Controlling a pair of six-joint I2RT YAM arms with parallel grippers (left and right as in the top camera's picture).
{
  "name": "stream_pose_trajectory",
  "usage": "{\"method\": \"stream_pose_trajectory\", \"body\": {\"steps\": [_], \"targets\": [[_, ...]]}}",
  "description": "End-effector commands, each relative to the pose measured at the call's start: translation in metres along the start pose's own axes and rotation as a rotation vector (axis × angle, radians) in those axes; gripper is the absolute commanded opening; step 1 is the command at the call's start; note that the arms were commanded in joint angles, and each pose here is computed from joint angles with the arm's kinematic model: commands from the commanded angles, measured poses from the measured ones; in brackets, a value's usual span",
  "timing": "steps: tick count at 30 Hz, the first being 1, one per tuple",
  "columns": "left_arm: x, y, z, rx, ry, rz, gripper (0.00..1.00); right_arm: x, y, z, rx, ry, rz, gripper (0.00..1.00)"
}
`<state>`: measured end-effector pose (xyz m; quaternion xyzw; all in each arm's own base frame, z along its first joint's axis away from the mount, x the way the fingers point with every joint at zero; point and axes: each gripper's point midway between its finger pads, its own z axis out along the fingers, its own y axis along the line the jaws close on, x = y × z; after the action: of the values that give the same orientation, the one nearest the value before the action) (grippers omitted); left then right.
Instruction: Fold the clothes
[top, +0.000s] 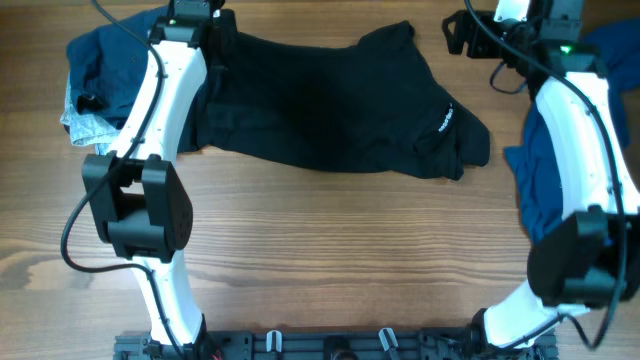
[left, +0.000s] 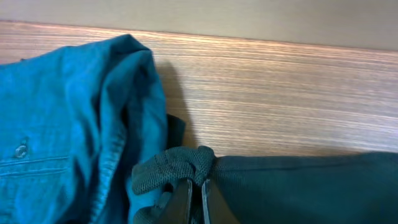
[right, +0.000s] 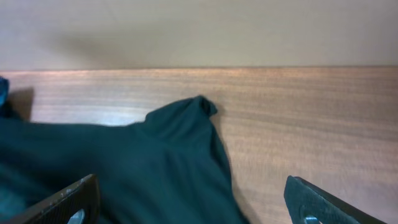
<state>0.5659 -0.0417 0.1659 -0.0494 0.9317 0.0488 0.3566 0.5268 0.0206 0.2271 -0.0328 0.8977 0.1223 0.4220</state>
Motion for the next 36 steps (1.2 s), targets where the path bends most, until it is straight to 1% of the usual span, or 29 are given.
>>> {"method": "stream_pose_trajectory", "body": {"steps": [1,3,9,12,15,19,26,34,36], "targets": [[-0.001,-0.025,-0.006,0.041,-0.011,0.002,0.04,0.018,-0.001,0.051,-0.033,0.030,0.001,0.92],[0.002,-0.039,-0.009,0.059,-0.010,0.022,0.04,0.022,0.000,0.085,-0.045,0.000,-0.002,0.90],[0.012,-0.069,-0.016,0.092,0.004,0.069,0.04,0.047,0.017,0.161,-0.044,-0.054,0.016,0.89],[0.016,-0.067,-0.014,0.075,0.016,0.051,0.04,0.052,0.020,0.183,-0.041,-0.093,0.090,0.86],[0.020,-0.061,-0.010,0.061,0.031,0.045,0.04,0.049,0.016,0.196,-0.049,-0.153,0.164,0.81],[0.018,-0.057,-0.008,0.056,0.030,0.038,0.04,0.048,0.010,0.204,-0.029,-0.194,0.190,0.75],[0.018,-0.056,-0.008,0.055,0.030,0.037,0.04,0.053,0.003,0.216,-0.008,-0.221,0.189,0.72],[0.020,-0.056,-0.008,0.054,0.036,0.039,0.04,0.057,-0.002,0.227,0.008,-0.216,0.187,0.72],[0.020,-0.056,-0.008,0.054,0.036,0.039,0.04,0.062,-0.004,0.230,0.013,-0.210,0.190,0.68]]}}
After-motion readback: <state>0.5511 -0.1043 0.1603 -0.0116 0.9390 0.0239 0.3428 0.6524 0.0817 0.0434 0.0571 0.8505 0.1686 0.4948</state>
